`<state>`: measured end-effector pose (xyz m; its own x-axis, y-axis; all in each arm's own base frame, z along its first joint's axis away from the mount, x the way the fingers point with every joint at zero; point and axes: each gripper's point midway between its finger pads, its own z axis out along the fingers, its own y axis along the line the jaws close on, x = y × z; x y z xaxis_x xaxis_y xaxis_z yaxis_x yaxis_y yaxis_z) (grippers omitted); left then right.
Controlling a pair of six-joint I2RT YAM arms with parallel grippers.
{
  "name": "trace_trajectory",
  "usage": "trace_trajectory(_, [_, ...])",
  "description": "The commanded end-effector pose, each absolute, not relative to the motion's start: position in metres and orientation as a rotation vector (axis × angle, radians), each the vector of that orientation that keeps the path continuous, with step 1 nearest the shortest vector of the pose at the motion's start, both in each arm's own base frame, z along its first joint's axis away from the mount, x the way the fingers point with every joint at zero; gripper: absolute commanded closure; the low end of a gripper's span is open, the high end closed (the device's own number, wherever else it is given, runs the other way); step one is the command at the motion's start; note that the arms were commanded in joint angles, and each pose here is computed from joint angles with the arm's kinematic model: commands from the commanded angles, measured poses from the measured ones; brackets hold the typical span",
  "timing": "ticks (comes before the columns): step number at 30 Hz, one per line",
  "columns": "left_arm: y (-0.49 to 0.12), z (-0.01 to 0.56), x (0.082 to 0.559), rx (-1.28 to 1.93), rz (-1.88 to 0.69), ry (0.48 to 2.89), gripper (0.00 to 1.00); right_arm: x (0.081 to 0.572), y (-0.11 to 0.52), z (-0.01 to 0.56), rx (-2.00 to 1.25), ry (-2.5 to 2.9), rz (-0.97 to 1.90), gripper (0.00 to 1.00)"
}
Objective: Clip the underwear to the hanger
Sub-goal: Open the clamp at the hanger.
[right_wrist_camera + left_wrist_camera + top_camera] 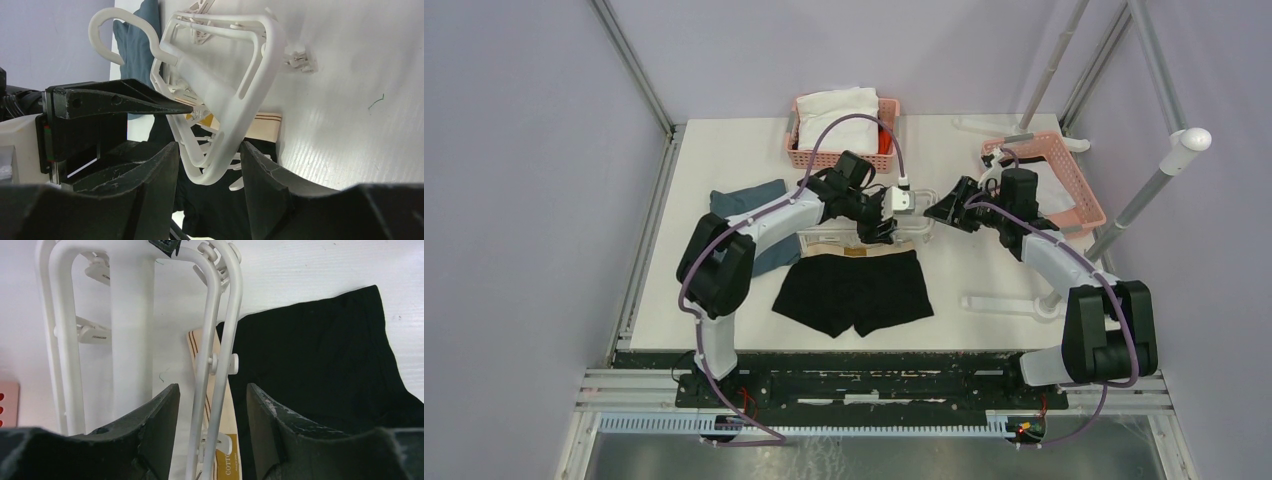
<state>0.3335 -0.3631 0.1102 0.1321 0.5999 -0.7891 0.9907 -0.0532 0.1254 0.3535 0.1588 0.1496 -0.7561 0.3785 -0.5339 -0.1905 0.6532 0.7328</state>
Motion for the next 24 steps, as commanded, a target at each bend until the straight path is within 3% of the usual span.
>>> trace_trajectory(1, [-0.371,0.124,0.337,1.763,-0.763,1.469,0.44,0.359,0.168,0.191,0.015,2.071,1.088,0.43])
trace_trajectory(11, [-0.375,0.130,0.340,1.740,-0.799,1.483,0.57,0.355,0.168,0.192,-0.023,2.077,1.056,0.43])
trace_trajectory(20, [-0.373,0.126,0.345,1.726,-0.798,1.509,0.75,0.356,0.167,0.192,-0.034,2.079,1.038,0.42])
trace_trajectory(22, [-0.372,0.127,0.346,1.721,-0.797,1.511,0.75,0.357,0.166,0.191,-0.035,2.081,1.025,0.41])
trace_trajectory(24, [-0.371,0.128,0.348,1.716,-0.796,1.513,0.67,0.357,0.163,0.189,-0.032,2.092,0.997,0.40])
